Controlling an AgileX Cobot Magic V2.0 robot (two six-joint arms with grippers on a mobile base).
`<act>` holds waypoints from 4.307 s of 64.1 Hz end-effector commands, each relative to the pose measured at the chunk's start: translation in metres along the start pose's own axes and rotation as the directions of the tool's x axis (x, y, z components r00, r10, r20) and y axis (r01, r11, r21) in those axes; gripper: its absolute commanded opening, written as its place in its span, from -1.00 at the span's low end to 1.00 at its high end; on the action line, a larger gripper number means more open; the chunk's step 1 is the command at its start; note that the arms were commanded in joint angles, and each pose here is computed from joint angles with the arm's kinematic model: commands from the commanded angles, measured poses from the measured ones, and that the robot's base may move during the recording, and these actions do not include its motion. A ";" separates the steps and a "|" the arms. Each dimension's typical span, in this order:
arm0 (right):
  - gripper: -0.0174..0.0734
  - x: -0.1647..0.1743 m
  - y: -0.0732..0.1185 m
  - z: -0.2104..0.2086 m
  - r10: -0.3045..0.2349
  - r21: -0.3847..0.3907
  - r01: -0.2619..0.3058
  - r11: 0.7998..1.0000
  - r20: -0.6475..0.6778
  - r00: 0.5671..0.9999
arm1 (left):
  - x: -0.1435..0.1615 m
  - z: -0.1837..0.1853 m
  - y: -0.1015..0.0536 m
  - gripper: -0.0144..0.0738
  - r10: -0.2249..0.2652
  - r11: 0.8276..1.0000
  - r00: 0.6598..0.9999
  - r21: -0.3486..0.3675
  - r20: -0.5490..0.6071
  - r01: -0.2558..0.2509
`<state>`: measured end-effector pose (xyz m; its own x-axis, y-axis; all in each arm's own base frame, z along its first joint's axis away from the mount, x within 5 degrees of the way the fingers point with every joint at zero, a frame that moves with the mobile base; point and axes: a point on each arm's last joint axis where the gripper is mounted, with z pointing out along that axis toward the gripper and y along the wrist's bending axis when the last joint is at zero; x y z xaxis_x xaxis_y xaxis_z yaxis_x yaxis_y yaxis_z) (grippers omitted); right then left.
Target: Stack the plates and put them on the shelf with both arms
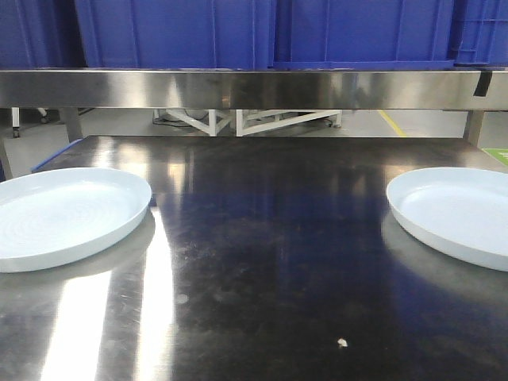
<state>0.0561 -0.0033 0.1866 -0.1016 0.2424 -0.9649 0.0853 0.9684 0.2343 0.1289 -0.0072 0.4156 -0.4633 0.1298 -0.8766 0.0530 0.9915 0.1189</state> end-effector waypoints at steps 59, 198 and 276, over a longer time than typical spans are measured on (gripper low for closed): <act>-0.49 -0.009 0.002 -0.002 -0.010 -0.021 0.013 1.000 0.104 0.995 | -0.019 0.011 0.001 -0.48 0.031 0.999 0.999 -0.022 0.015 -0.030; 0.56 -0.147 0.026 0.069 -0.271 0.092 0.295 0.951 -0.207 0.940 | -0.018 0.044 -0.012 0.18 0.053 0.998 0.996 0.028 -0.074 -0.051; 0.45 -0.126 0.019 0.096 -0.251 0.096 0.309 0.946 -0.385 0.888 | 0.046 0.247 -0.062 0.64 0.098 0.990 0.859 0.134 -0.503 -0.034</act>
<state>0.1590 -0.0210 0.2842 -0.5772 0.0289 -0.8161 0.1593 0.9842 -0.0778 0.3170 -0.0565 0.2357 -0.8818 0.2172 -0.4186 0.1945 0.9761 0.0969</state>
